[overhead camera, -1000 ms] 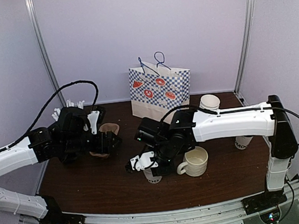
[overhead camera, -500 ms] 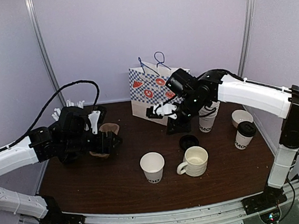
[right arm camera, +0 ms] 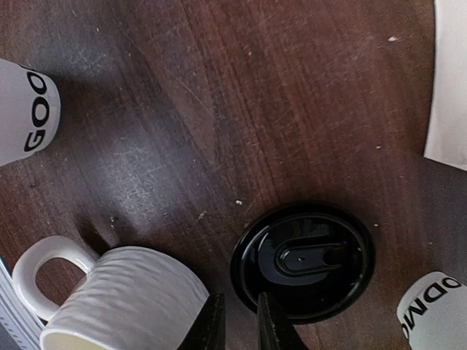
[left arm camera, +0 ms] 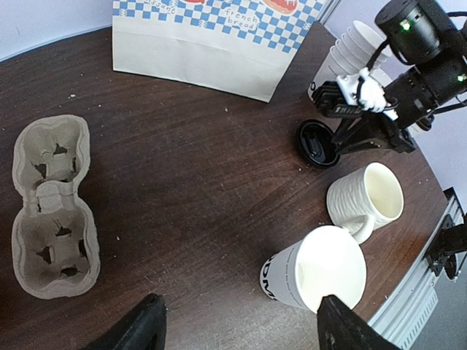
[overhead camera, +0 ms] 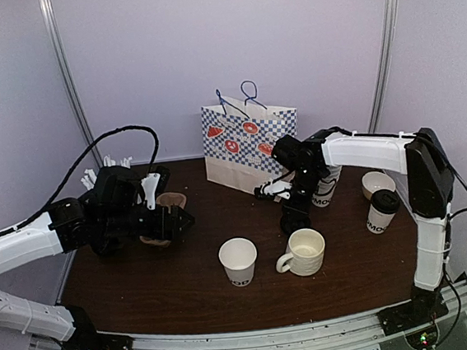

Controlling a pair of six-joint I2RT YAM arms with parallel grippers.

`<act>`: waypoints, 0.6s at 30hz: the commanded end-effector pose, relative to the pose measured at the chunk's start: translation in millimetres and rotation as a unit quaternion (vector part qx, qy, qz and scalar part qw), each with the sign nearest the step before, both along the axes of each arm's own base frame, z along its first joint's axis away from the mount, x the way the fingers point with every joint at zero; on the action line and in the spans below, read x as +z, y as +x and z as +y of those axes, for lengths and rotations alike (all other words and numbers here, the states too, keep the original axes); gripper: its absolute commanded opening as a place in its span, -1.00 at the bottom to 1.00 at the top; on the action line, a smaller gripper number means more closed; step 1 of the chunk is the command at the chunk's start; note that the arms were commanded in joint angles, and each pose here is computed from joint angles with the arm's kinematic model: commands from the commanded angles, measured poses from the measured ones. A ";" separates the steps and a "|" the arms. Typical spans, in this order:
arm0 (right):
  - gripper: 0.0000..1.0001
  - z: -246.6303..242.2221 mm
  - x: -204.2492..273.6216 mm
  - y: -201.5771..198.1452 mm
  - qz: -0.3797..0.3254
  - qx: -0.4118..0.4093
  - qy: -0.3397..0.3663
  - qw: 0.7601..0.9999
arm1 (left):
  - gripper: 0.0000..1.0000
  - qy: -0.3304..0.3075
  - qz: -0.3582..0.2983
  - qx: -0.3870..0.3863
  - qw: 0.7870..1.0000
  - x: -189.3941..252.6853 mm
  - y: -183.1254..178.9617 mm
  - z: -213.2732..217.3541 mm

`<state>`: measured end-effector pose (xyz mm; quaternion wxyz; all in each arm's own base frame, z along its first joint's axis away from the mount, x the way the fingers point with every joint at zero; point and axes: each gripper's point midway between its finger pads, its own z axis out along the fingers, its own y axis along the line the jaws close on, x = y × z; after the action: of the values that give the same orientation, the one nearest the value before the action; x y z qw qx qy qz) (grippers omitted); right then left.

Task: Pack the takeout coffee

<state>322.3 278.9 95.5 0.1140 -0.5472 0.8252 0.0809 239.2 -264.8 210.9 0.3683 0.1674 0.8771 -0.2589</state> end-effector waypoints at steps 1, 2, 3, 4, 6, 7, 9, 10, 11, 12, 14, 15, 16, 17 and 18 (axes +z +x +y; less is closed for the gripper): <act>-0.59 -4.2 -24.7 -10.8 0.045 -0.006 -0.028 0.999 | 0.50 -0.022 -0.017 -0.004 1.000 13.8 5.5 -6.6; -0.56 -4.6 -29.5 -11.1 0.049 -0.008 -0.029 0.998 | 0.50 -0.021 -0.017 -0.004 1.000 13.7 5.3 -6.1; -0.51 -4.2 -33.5 -12.7 0.052 -0.009 -0.030 0.998 | 0.50 -0.020 -0.017 -0.003 1.000 12.8 5.2 -5.8; -0.46 -3.5 -36.0 -13.1 0.054 -0.010 -0.028 0.998 | 0.50 -0.020 -0.017 -0.003 1.000 12.6 5.3 -5.7; -0.32 -3.8 -40.5 -14.6 0.056 -0.010 -0.029 0.998 | 0.49 -0.019 -0.016 -0.003 1.000 10.9 5.1 -5.6; -0.26 -4.4 -43.3 -15.0 0.056 -0.010 -0.032 0.998 | 0.50 -0.019 -0.016 -0.003 1.000 10.1 5.2 -5.7; -0.21 -6.2 -48.2 -14.2 0.055 -0.011 -0.040 0.998 | 0.50 -0.019 -0.014 -0.003 1.000 8.1 5.4 -6.4; -0.21 -7.2 -50.6 -12.7 0.052 -0.014 -0.045 0.998 | 0.50 -0.019 -0.014 -0.003 1.000 7.3 5.4 -6.6; -0.23 -8.3 -52.7 -11.4 0.050 -0.016 -0.049 0.997 | 0.50 -0.020 -0.012 -0.004 1.000 6.3 5.3 -6.9; -0.25 -9.0 -54.9 -10.5 0.049 -0.018 -0.052 0.997 | 0.50 -0.020 -0.011 -0.004 1.000 5.0 5.5 -7.6; -0.27 -9.8 -57.9 -8.7 0.047 -0.021 -0.056 0.997 | 0.50 -0.020 -0.010 -0.004 1.000 4.2 5.6 -8.0; -0.28 -9.7 -59.4 -8.0 0.046 -0.022 -0.057 0.997 | 0.50 -0.020 -0.010 -0.004 1.000 3.9 5.6 -8.2; -0.29 -9.5 -60.8 -7.2 0.046 -0.024 -0.057 0.997 | 0.50 -0.020 -0.010 -0.004 1.000 3.7 5.6 -8.3; -0.30 -9.4 -62.7 -6.8 0.047 -0.026 -0.059 0.997 | 0.50 -0.020 -0.009 -0.004 1.000 3.2 5.6 -8.4; -0.31 -9.1 -63.5 -5.6 0.046 -0.028 -0.059 0.997 | 0.50 -0.020 -0.010 -0.005 1.000 3.4 5.6 -8.2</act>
<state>317.2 274.6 48.8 0.0607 -0.5340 0.8404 0.0701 240.2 -267.5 210.1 0.3682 0.1681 0.8760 -0.2624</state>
